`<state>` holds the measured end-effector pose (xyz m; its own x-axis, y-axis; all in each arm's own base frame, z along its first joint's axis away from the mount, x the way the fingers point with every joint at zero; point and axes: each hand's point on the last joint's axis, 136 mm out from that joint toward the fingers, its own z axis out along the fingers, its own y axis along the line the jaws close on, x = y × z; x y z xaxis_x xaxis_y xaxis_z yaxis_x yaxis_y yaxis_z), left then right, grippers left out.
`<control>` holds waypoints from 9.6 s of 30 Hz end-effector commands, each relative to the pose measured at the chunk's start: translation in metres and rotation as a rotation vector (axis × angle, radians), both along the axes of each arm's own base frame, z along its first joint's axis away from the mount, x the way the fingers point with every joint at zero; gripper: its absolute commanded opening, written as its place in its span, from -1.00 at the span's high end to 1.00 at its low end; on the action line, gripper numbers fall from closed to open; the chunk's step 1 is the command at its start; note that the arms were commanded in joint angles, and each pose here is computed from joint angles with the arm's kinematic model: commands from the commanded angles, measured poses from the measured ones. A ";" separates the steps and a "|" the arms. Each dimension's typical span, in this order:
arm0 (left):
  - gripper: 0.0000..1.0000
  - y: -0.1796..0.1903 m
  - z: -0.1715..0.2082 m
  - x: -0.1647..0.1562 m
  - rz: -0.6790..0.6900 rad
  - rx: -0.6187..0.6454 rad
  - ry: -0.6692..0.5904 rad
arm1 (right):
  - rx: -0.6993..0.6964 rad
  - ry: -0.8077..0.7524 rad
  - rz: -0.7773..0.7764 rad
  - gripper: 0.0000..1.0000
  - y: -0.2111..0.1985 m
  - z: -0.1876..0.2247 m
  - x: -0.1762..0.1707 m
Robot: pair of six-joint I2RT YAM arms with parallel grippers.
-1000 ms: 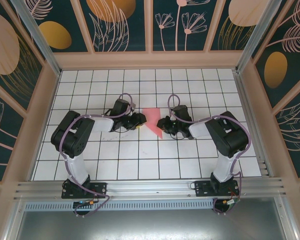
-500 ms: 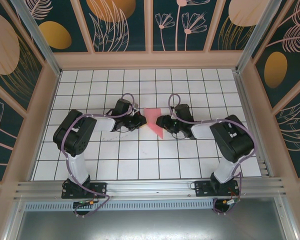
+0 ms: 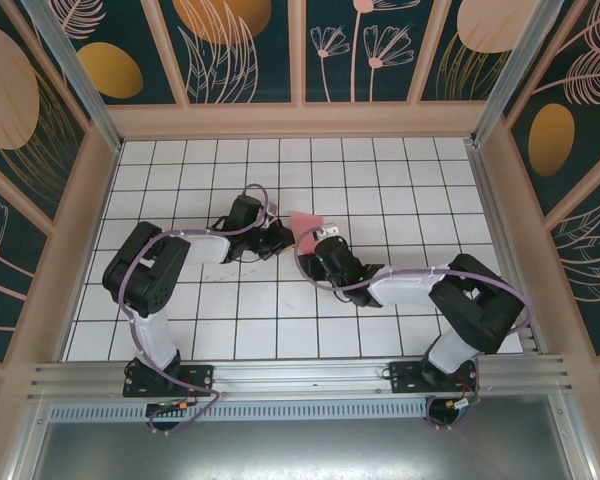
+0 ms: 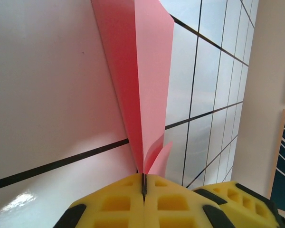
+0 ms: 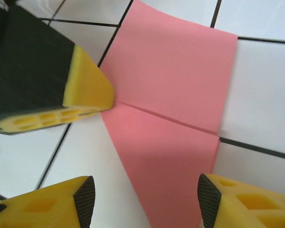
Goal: Fold a paper plane with a square sheet of paper (pick it up from the middle)
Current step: Fold the wing for the fifth time at the center of the table.
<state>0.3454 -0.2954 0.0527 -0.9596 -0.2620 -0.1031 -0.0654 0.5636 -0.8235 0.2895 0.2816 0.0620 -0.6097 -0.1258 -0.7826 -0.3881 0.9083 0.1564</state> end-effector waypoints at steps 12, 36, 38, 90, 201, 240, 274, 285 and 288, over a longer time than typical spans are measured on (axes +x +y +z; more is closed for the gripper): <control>0.99 -0.004 0.019 0.001 0.004 -0.035 -0.030 | -0.268 -0.274 0.044 0.03 0.016 -0.011 0.015; -0.03 0.045 0.073 0.027 0.180 0.060 -0.174 | 0.037 -0.142 0.208 1.00 0.021 0.001 -0.004; -0.12 0.050 0.076 0.026 0.198 0.065 -0.193 | 0.105 -0.108 0.241 1.00 0.025 0.006 -0.007; 0.38 0.002 0.016 -0.022 -0.009 -0.199 -0.177 | 0.613 0.400 0.341 1.00 0.036 -0.019 -0.002; 0.54 0.011 -0.051 -0.017 -0.002 0.015 -0.057 | 0.411 0.642 0.291 0.53 0.006 -0.041 -0.025; 0.64 0.026 -0.079 -0.012 0.045 0.173 0.034 | 0.227 0.593 0.153 1.00 0.044 -0.026 0.005; 0.75 0.041 -0.097 -0.012 0.083 0.278 0.069 | 0.246 0.600 0.247 1.00 0.031 -0.010 -0.012; 0.75 0.043 -0.100 -0.014 0.085 0.289 0.077 | 0.186 0.670 0.224 1.00 0.029 -0.039 -0.020; 0.75 0.044 -0.102 -0.014 0.089 0.299 0.082 | 0.156 0.685 0.202 1.00 0.022 -0.048 -0.022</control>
<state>0.3333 -0.2922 0.0147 -0.9662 -0.2420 -0.0895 -0.0778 0.6042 -0.7931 0.2735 0.3108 0.0272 -0.9352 -0.1952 -0.2955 -0.3367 0.7488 0.5709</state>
